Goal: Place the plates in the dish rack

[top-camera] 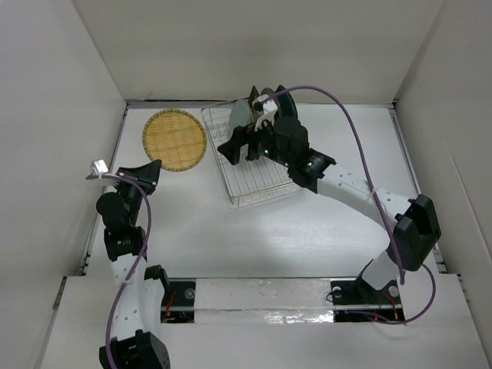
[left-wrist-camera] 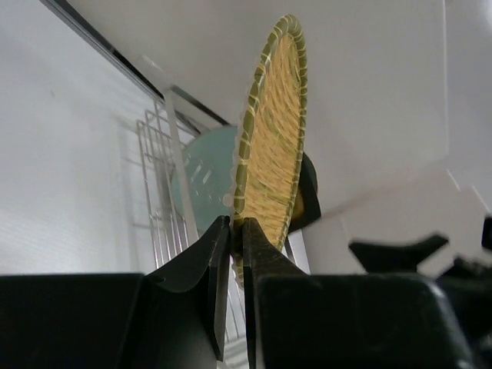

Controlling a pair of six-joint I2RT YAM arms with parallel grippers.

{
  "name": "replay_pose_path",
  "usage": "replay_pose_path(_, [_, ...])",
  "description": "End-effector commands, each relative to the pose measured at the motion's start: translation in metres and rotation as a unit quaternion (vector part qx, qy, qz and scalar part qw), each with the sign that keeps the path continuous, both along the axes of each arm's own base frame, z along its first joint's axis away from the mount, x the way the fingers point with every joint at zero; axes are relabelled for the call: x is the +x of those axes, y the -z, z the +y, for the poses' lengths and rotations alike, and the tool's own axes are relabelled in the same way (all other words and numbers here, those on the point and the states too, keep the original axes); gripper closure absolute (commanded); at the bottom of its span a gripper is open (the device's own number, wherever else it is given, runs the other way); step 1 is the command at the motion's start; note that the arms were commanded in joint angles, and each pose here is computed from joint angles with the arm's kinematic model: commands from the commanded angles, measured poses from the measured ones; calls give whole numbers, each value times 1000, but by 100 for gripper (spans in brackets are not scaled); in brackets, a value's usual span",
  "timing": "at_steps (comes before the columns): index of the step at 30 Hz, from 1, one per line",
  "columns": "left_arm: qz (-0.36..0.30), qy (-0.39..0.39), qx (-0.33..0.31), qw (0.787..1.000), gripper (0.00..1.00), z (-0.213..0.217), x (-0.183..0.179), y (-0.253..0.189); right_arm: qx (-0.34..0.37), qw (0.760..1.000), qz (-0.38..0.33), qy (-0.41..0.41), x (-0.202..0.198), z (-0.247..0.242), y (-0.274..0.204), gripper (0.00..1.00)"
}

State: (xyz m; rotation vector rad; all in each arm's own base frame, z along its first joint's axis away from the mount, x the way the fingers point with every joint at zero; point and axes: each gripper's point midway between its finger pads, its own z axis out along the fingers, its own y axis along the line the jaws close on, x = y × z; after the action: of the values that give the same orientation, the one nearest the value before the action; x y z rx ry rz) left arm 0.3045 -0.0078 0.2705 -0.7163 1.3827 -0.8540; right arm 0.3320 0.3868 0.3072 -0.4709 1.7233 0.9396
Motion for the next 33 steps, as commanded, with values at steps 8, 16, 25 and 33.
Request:
replay_pose_path(8, [-61,186,56,979,100,-75,-51,-25,23,999,-20,-13,43,10,-45,0])
replay_pose_path(16, [-102,271,73,954,100,-109,-62,-44,14,991,9,-129,28,25,-11,4])
replay_pose_path(25, [-98,273,80,954,96,-108,-51,-48,58,975,1,-215,3,19,-24,100])
replay_pose_path(33, [-104,255,183,944,48,-114,-44,-70,91,990,-49,-97,62,-23,-90,100])
